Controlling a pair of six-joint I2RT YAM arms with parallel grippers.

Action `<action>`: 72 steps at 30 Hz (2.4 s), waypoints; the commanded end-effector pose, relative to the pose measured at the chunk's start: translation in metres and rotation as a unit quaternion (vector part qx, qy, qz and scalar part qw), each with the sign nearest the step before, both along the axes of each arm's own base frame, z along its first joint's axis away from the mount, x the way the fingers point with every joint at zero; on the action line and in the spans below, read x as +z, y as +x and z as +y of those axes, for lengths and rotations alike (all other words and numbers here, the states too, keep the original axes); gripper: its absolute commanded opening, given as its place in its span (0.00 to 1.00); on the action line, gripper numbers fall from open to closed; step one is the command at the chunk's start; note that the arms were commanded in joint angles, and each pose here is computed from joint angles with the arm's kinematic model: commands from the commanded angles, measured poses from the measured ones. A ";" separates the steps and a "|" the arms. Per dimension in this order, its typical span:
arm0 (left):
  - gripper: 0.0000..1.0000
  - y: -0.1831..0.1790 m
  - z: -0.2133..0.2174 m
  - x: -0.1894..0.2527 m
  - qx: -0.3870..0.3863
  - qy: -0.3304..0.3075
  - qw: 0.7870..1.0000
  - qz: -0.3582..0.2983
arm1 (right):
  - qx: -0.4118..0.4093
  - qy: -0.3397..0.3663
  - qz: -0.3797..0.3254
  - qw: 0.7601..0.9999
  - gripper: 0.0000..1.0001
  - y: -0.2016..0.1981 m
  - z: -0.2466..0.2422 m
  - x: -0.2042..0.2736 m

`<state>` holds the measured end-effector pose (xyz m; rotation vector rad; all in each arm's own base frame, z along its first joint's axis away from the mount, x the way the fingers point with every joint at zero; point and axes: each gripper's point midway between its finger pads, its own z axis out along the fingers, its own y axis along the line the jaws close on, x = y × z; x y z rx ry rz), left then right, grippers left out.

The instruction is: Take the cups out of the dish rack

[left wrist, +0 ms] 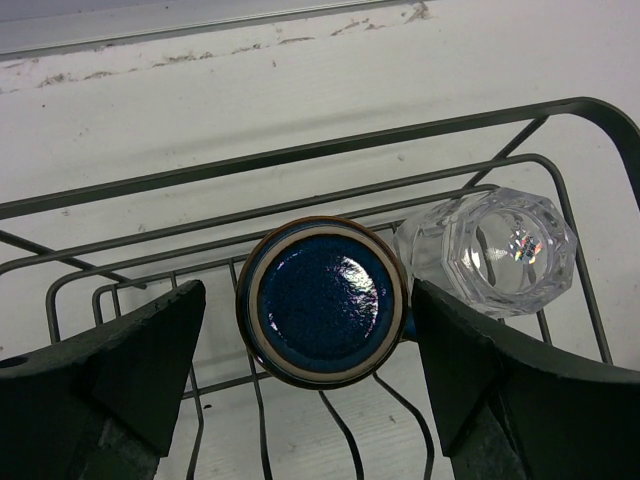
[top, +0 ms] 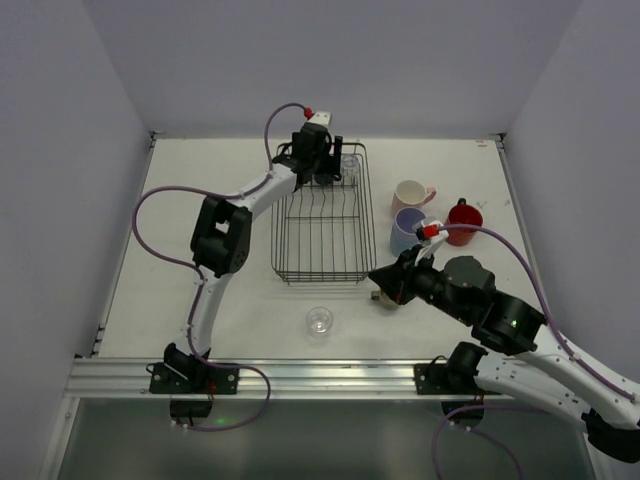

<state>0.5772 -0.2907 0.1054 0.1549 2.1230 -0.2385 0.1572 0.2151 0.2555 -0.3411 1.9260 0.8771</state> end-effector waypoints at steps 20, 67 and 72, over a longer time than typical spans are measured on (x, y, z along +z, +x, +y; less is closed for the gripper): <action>0.24 0.018 0.003 0.062 -0.017 -0.036 0.997 -0.068 | 0.004 0.020 -0.025 0.999 0.14 0.007 0.009 0.018; 0.04 -0.297 0.025 0.258 -0.220 -0.591 0.775 -0.038 | 0.040 0.163 -0.142 0.976 0.56 0.020 0.047 0.091; 0.03 -0.310 0.018 0.257 -0.217 -0.609 0.763 -0.019 | 0.055 0.137 -0.180 0.972 0.56 0.021 0.049 0.094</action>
